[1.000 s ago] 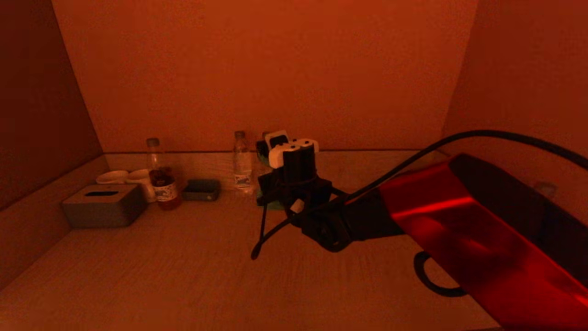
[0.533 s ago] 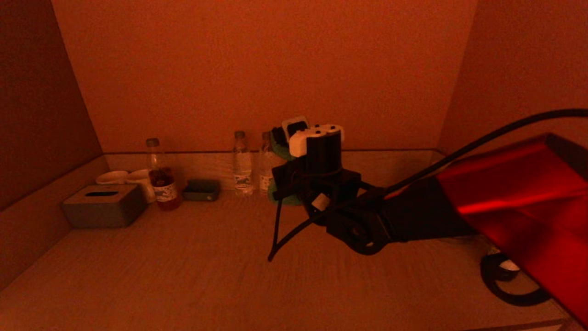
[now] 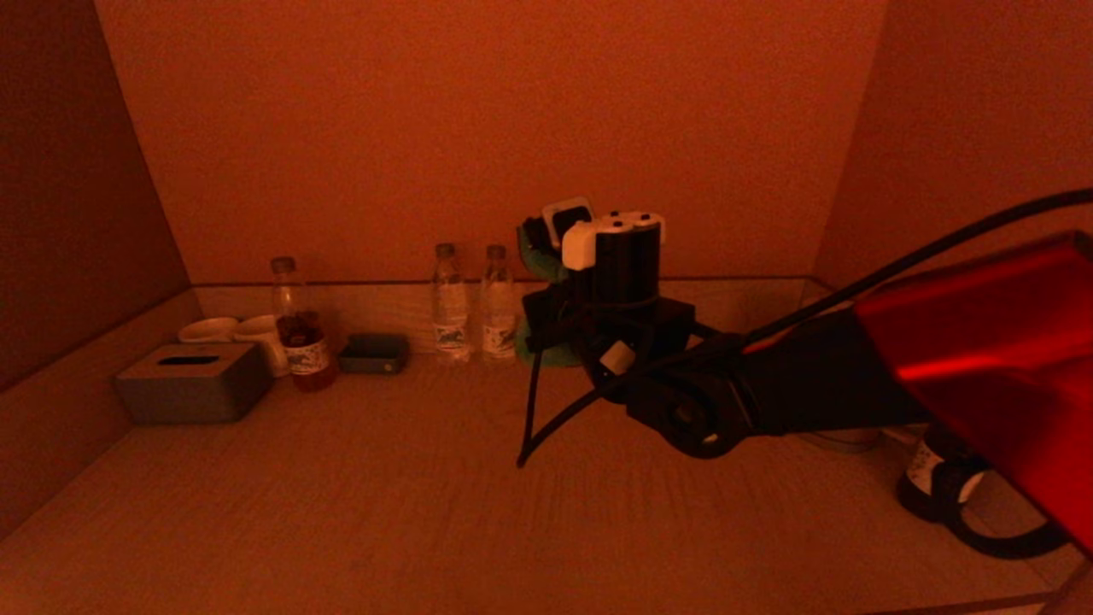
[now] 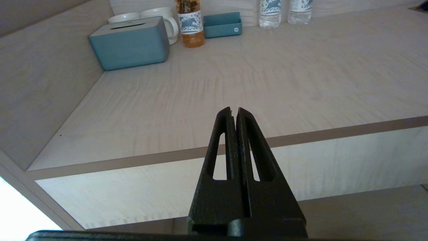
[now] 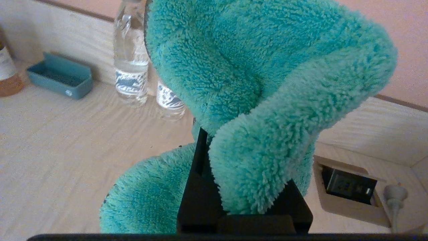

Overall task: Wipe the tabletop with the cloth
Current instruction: Sweep the stains on the table

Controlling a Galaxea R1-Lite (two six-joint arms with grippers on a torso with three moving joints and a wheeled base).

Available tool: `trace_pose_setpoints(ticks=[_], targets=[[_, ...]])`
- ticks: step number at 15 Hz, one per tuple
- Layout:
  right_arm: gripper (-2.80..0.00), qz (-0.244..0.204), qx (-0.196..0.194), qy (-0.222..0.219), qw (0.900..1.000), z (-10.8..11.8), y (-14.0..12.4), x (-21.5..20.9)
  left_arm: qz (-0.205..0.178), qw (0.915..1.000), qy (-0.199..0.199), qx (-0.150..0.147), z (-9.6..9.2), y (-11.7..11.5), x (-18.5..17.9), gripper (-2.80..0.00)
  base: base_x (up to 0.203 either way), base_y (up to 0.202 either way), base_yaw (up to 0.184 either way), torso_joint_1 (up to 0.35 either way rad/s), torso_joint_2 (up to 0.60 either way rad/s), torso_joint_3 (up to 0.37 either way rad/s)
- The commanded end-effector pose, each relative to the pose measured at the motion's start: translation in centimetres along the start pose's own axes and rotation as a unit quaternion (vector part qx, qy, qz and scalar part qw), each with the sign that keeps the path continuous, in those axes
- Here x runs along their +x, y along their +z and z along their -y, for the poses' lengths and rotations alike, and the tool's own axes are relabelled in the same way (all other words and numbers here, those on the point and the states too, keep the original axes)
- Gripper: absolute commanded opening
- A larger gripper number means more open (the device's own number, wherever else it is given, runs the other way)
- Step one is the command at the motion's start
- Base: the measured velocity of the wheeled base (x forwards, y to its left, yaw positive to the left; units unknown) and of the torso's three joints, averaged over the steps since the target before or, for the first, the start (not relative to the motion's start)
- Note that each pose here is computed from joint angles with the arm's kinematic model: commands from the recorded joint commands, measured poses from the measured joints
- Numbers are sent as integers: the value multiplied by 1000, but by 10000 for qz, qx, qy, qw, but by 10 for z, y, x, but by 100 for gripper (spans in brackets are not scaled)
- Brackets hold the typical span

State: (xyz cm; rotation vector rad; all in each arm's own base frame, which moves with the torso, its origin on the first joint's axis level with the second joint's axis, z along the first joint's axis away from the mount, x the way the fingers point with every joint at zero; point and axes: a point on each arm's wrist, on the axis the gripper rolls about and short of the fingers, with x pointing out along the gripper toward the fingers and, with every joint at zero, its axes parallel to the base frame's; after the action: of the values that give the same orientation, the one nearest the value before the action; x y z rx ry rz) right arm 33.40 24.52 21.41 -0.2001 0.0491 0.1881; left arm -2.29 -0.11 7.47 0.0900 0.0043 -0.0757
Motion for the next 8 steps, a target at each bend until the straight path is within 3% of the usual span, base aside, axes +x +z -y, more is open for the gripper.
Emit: trace_pose_setpoints(ticks=[1, 8], targets=[[-280, -13, -3, -2, 10000, -1, -2, 3, 0, 10000, 1, 1, 0, 0, 0, -280, 0, 0, 0, 0, 0, 0], [-280, 58, 90, 70, 9999, 0, -7, 25, 1, 10000, -6, 1, 0, 0, 0, -280, 0, 0, 0, 0, 0, 0]])
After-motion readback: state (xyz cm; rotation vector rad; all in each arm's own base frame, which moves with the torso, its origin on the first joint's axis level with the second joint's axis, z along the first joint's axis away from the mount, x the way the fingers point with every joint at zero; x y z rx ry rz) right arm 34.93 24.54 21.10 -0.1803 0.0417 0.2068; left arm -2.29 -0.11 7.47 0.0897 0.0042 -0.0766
